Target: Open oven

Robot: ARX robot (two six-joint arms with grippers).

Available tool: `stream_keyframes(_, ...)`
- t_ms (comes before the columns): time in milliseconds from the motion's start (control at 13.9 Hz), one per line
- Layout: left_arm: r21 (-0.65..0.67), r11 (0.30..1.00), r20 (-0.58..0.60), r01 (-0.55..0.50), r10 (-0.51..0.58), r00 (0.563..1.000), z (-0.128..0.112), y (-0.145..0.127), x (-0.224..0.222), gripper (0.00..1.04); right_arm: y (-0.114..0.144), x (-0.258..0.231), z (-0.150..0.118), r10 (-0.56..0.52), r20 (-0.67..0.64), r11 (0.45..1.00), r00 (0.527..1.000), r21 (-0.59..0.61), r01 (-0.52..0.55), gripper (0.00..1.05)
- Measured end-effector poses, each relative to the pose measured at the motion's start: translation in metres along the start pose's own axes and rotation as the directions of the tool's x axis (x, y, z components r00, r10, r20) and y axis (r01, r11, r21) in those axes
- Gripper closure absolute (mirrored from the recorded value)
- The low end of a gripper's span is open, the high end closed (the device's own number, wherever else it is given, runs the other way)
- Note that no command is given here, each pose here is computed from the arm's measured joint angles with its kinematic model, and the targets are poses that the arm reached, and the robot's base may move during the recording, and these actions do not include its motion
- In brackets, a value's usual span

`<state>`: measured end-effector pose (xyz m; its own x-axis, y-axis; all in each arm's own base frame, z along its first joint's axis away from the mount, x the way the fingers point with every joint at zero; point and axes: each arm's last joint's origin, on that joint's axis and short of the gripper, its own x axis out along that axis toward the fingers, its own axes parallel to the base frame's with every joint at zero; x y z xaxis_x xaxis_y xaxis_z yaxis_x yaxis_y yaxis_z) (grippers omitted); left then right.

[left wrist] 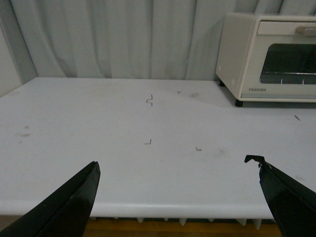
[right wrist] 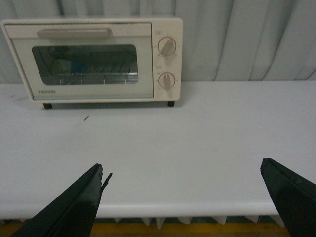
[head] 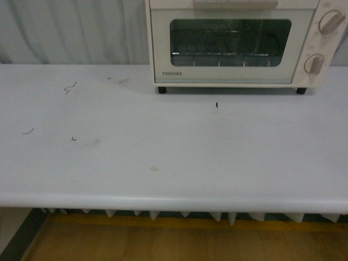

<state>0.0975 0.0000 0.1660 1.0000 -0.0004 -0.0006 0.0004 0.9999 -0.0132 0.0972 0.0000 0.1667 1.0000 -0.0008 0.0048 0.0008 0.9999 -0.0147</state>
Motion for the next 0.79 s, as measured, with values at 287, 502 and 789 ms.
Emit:
stream_keyframes(287, 0.002, 1.000, 0.004, -0.001, 0.001, 1.000, 0.0004, 0.0000, 0.0000, 0.07, 0.0000, 0.0000, 0.0004, 0.001, 0.004, 1.000, 1.000, 0.000, -0.001, 0.06)
stream_keyframes(502, 0.003, 1.000, 0.003, 0.000, 0.000, 1.000, 0.0003, 0.0000, 0.0000, 0.07, 0.0000, 0.0000, 0.0003, 0.001, 0.003, 1.000, 1.000, 0.000, -0.001, 0.06)
stream_keyframes(789, 0.003, 1.000, -0.002, 0.000, 0.000, 1.000, -0.0001, 0.0000, 0.0000, 0.07, 0.0000, 0.0001, -0.0003, 0.001, -0.003, 1.000, 1.000, 0.000, -0.001, 0.06)
